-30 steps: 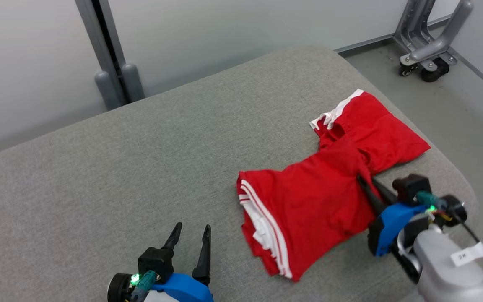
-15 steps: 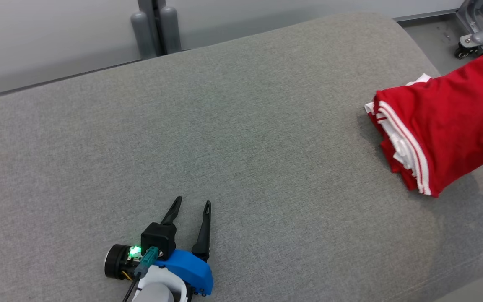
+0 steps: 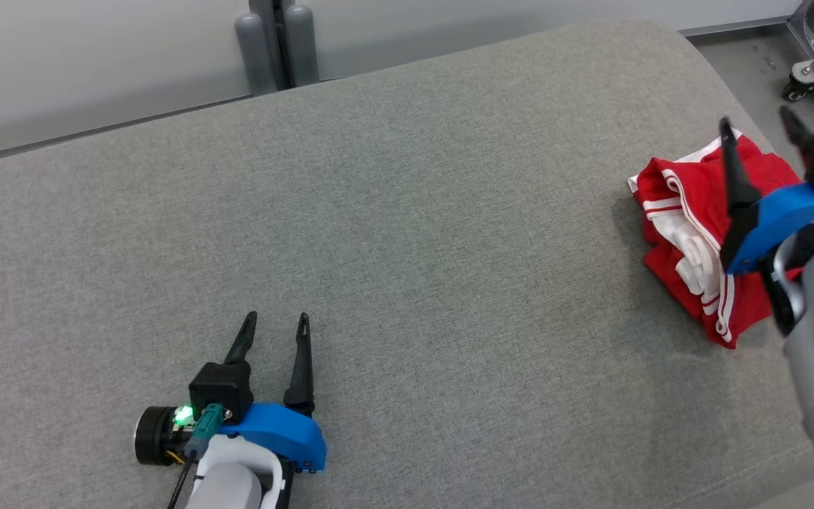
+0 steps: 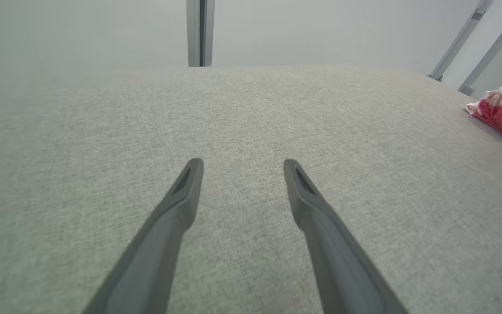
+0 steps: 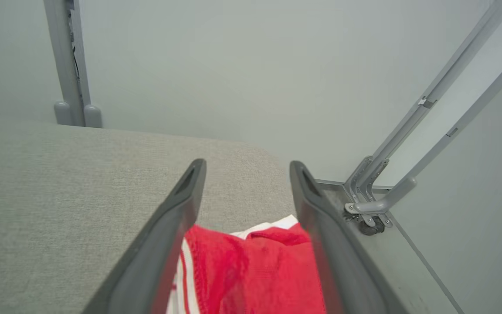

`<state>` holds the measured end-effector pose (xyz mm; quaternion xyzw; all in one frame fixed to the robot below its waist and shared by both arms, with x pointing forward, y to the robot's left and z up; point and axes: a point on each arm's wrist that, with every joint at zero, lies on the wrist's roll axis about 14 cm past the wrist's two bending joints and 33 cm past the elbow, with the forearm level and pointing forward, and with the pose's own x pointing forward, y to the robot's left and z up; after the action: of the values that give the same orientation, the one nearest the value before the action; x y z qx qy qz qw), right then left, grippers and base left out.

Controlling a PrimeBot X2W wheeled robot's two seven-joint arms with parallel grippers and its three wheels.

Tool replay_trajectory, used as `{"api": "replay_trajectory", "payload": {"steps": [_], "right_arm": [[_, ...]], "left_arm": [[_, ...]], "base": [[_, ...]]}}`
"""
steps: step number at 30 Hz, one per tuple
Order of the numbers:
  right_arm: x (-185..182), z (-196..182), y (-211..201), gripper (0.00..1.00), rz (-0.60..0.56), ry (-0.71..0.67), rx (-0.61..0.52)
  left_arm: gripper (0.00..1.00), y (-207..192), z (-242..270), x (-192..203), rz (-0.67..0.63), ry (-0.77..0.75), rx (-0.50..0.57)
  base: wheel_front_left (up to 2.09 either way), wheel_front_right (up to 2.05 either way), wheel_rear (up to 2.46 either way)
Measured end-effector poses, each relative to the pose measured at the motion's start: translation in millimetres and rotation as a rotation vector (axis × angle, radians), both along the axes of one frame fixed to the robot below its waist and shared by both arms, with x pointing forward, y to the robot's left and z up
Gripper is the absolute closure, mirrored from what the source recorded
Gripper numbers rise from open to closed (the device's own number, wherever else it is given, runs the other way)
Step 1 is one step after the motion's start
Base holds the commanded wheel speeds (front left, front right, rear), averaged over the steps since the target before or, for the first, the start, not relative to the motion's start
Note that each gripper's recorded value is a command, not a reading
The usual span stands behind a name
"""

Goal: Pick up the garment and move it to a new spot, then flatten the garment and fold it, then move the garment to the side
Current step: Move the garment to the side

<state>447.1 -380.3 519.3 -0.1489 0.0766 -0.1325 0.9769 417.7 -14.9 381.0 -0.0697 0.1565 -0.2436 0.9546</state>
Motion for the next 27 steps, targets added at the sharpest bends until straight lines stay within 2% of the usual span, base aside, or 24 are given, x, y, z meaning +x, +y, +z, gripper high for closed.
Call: {"api": "replay_trajectory", "payload": {"steps": [6,12,18,27], "right_arm": [[2.3,-9.7,67.3,0.0,0.115,-0.09,0.136],[-10.7,-46.8,127.0,0.0,0.19,-0.056,0.276],[-22.4,-72.8,164.6,0.0,0.247,0.002,0.337],[-27.8,-72.0,193.7,0.0,0.308,-0.001,0.362]], "left_arm": [[0.0,42.8,11.8,8.9,0.161,-0.022,-0.004],[0.0,83.5,21.8,7.3,0.279,-0.049,0.007],[0.0,115.0,29.2,0.2,0.372,-0.066,0.02],[0.0,141.3,32.8,-20.1,0.463,-0.049,-0.007]], "base": [[0.0,0.0,0.0],[0.0,0.0,0.0],[0.0,0.0,0.0],[0.0,0.0,0.0]]}}
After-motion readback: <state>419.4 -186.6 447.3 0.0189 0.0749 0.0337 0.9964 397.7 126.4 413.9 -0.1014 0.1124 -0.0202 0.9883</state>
